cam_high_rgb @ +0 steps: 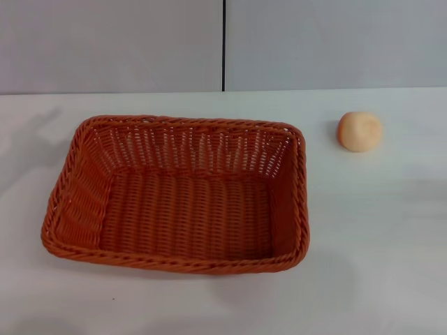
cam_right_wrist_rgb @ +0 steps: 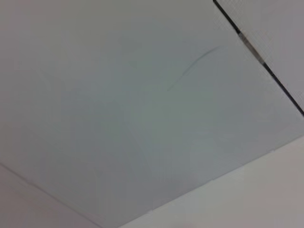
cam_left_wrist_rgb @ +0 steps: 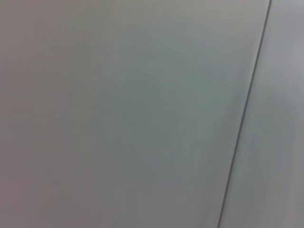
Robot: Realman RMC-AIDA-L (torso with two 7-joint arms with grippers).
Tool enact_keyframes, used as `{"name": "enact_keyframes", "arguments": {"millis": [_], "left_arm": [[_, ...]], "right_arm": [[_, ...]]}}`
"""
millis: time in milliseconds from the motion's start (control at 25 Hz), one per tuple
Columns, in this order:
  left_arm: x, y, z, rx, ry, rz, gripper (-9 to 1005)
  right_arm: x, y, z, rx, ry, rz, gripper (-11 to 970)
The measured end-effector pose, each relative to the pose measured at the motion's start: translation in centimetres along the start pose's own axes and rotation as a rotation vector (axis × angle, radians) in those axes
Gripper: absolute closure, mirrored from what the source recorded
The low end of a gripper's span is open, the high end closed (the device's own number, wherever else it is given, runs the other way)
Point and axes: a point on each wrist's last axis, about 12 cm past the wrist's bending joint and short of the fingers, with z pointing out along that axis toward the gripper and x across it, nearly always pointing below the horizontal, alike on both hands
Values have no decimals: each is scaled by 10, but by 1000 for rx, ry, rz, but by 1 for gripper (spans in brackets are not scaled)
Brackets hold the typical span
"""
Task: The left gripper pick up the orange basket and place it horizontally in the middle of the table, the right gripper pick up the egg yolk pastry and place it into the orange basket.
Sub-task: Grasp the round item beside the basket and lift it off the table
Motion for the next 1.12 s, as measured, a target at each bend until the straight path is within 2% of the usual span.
{"name": "enact_keyframes", "arguments": {"millis": [240, 440, 640, 840, 1120], "left_arm": [[0, -2, 9, 26, -2, 21, 341], [-1, -2, 12, 36, -5, 24, 341], [0, -3, 14, 39, -4, 21, 341], [3, -3, 14, 39, -5, 5, 341], [7, -3, 17, 42, -9, 8, 342]], "right_arm": [[-10, -3, 37, -58, 52, -40, 308], [-6, 6, 78, -133, 140, -72, 308], [-5, 8, 92, -102, 177, -96, 309], [-8, 1, 88, -53, 160, -88, 308], [-12, -2, 91, -20, 159, -115, 308]]}}
